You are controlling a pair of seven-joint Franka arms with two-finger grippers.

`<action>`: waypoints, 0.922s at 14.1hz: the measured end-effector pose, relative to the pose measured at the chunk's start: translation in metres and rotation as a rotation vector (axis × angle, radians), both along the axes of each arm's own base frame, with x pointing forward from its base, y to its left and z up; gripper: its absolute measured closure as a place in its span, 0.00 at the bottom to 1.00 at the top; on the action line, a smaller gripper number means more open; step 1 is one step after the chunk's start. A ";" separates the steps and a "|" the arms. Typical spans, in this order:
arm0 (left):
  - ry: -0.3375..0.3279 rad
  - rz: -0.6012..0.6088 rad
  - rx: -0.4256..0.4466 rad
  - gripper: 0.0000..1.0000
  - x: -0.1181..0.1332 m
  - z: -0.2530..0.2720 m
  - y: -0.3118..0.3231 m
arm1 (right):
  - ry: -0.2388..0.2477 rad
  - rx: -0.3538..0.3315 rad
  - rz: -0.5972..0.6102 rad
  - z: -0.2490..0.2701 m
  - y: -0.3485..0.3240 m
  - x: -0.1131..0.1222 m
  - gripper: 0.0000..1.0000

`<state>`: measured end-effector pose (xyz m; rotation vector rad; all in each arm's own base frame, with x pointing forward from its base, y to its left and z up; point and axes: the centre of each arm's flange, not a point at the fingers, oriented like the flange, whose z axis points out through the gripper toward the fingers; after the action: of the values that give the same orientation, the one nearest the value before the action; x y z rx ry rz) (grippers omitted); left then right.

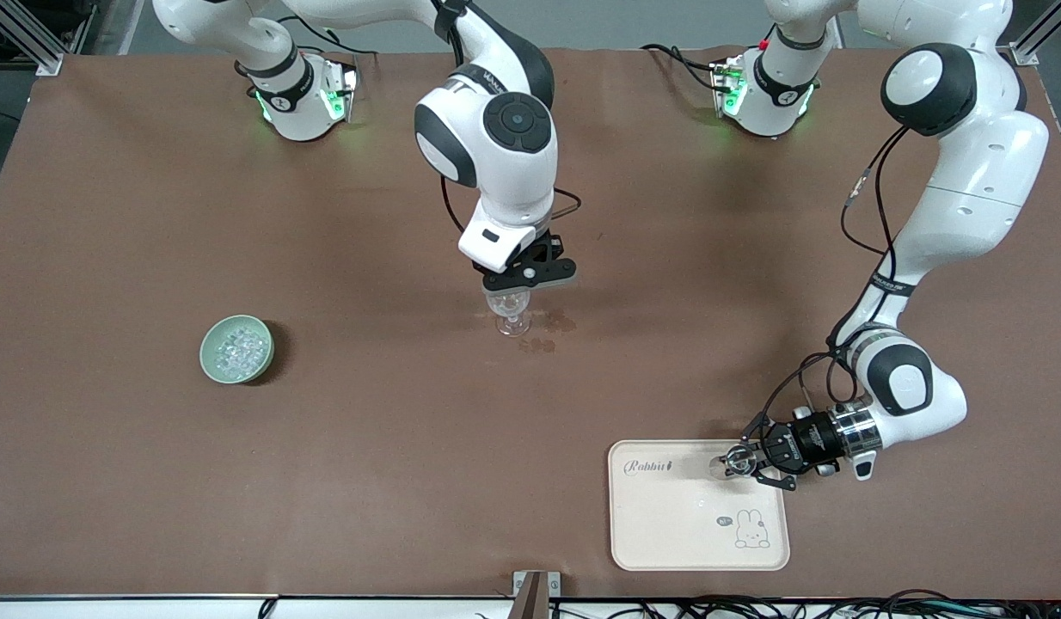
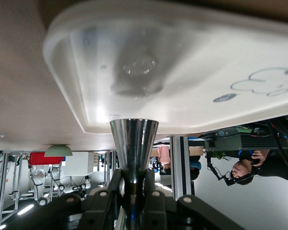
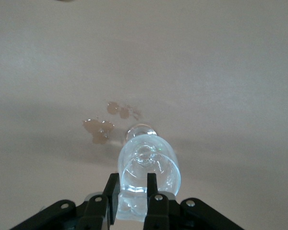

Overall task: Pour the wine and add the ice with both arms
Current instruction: 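Drop the ice cube into the glass while the left gripper sets jigger down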

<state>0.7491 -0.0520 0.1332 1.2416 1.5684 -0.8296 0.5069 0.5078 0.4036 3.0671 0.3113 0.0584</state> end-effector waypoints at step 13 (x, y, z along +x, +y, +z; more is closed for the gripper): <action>0.025 0.031 -0.018 0.54 0.000 -0.027 0.008 | 0.019 -0.028 0.002 -0.020 -0.004 -0.003 0.73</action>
<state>0.7495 -0.0441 0.1062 1.1959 1.5928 -0.8406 0.5035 0.5042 0.3841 3.0411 0.3142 0.0240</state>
